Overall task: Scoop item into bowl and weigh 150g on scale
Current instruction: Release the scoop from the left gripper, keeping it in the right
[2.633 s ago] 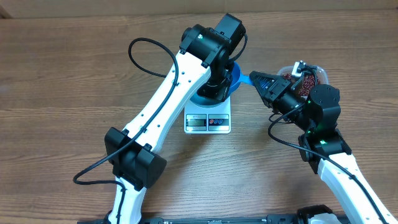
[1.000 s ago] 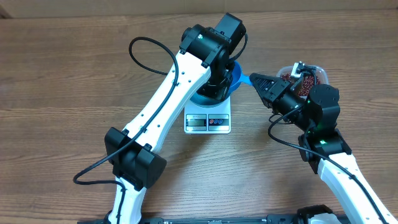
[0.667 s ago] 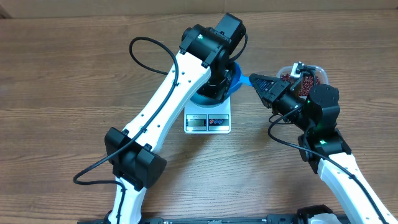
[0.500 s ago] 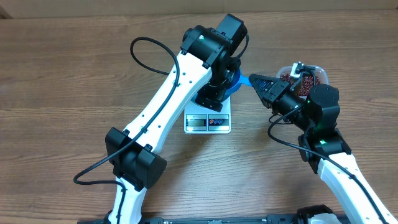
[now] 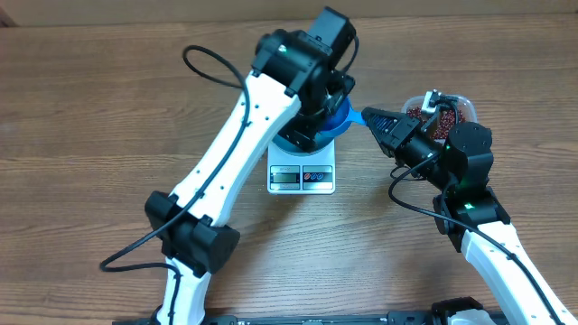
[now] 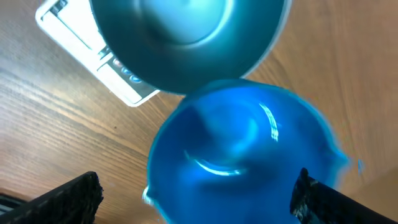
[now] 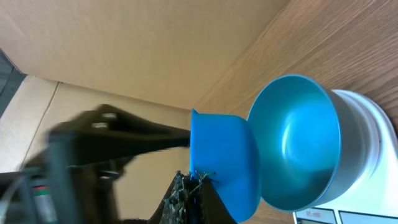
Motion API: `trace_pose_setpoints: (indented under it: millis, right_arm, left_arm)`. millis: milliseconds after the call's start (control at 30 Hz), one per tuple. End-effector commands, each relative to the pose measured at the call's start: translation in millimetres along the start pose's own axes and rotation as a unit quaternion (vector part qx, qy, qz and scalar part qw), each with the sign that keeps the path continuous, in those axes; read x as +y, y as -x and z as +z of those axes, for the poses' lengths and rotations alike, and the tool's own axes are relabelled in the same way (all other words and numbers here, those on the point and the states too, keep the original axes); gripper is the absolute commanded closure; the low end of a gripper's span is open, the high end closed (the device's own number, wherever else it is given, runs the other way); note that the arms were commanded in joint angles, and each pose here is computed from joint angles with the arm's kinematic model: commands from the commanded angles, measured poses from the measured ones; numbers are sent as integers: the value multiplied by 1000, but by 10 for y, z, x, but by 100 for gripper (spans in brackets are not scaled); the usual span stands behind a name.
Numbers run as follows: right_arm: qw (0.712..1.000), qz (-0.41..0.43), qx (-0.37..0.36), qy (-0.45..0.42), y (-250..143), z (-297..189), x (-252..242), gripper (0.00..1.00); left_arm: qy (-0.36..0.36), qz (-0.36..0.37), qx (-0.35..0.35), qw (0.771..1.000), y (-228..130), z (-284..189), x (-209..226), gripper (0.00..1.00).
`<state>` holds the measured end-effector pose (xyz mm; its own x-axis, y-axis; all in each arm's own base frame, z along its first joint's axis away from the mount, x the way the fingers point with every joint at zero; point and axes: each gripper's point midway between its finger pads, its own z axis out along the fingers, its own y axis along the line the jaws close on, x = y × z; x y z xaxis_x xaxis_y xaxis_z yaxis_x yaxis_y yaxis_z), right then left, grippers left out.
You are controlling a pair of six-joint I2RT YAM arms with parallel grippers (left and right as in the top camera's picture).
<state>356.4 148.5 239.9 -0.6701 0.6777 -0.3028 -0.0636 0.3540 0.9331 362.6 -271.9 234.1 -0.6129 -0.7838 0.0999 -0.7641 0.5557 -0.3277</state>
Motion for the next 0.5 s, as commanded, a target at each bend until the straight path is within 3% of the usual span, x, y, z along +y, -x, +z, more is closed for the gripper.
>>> trace_pose_setpoints:
  millis: [0, 167, 367, 467]
  right_arm:
    - [1000, -18, -21, 2, 113, -15, 53, 96]
    - [997, -66, -38, -2, 244, -67, 20, 96]
    - [995, -80, -45, 23, 412, -191, 82, 96]
    - [990, -126, -40, 54, 471, -277, 190, 96]
  left_arm:
    - [-68, 94, -20, 993, 68, -563, -75, 1]
    - [-104, 197, -48, 974, 160, -950, -36, 0]
    - [-111, 364, -79, 921, 199, -1167, 17, 1]
    - [-91, 419, -77, 900, 192, -1146, 104, 1]
